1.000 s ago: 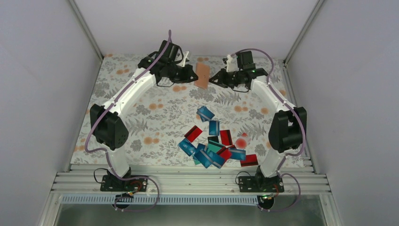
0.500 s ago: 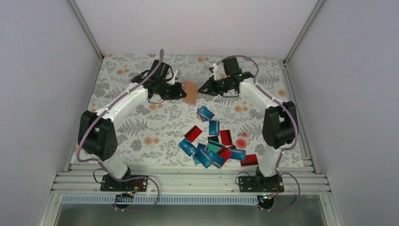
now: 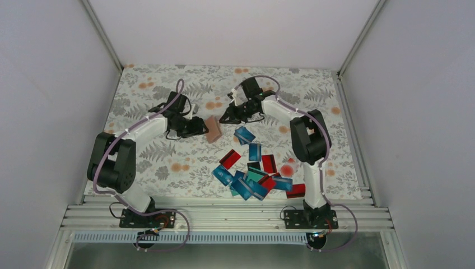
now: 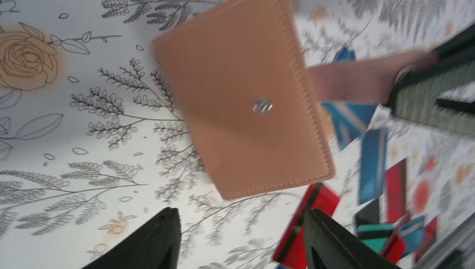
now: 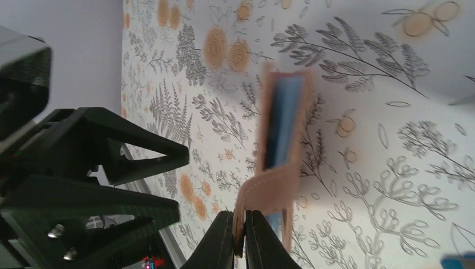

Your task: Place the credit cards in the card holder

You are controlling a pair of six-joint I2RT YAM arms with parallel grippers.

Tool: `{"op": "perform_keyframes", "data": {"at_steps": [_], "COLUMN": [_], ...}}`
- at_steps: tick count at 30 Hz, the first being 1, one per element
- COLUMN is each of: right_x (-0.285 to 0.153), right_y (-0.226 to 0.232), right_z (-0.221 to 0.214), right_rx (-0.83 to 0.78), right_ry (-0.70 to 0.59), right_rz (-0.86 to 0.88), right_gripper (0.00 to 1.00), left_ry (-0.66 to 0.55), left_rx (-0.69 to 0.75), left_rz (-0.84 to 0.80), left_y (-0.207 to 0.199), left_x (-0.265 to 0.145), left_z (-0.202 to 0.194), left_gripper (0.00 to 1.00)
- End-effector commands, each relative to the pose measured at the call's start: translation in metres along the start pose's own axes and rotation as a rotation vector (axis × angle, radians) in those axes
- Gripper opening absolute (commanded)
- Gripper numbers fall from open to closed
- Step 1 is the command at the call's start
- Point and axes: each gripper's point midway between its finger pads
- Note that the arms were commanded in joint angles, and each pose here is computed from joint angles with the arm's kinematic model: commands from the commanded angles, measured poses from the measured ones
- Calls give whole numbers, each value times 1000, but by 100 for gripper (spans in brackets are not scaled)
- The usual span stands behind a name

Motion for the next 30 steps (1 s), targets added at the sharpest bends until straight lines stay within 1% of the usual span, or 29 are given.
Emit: {"op": "perform_keyframes", "data": {"at_steps": [1, 4, 6, 10, 20, 25, 30], "right_x": [8, 11, 12, 10, 3, -1, -5], "right_y": [25, 29, 33, 45, 48, 51, 57], "right_z": [7, 5, 3, -3, -12, -11, -7], "right_rx": [-56, -59, -63, -76, -93, -111, -131], "right_ry": [9, 16, 16, 14, 14, 9, 5], "right_rz": [52, 52, 50, 59, 38, 29, 30], "right_gripper": [4, 4, 4, 4, 4, 4, 4], "left_ry": [-49, -57, -58, -43, -11, 0, 3], "left_rx": [29, 44, 57, 75, 94, 99, 96], "left_rz": [28, 49, 55, 48, 87, 147, 170], "left_y": [6, 8, 6, -4, -12, -5, -1], "left_x": [-4, -9, -12, -11, 8, 15, 19], "left_z": [7, 6, 6, 6, 9, 9, 7], "left_gripper": [61, 72, 76, 77, 77, 77, 77]}}
Point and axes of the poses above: each gripper's point midway between its finger pads, its own x axis out along the fingers, its own y axis along the line the jaws close on, z = x × y, and after that the axes turned 9 degrees about -x, right-handed
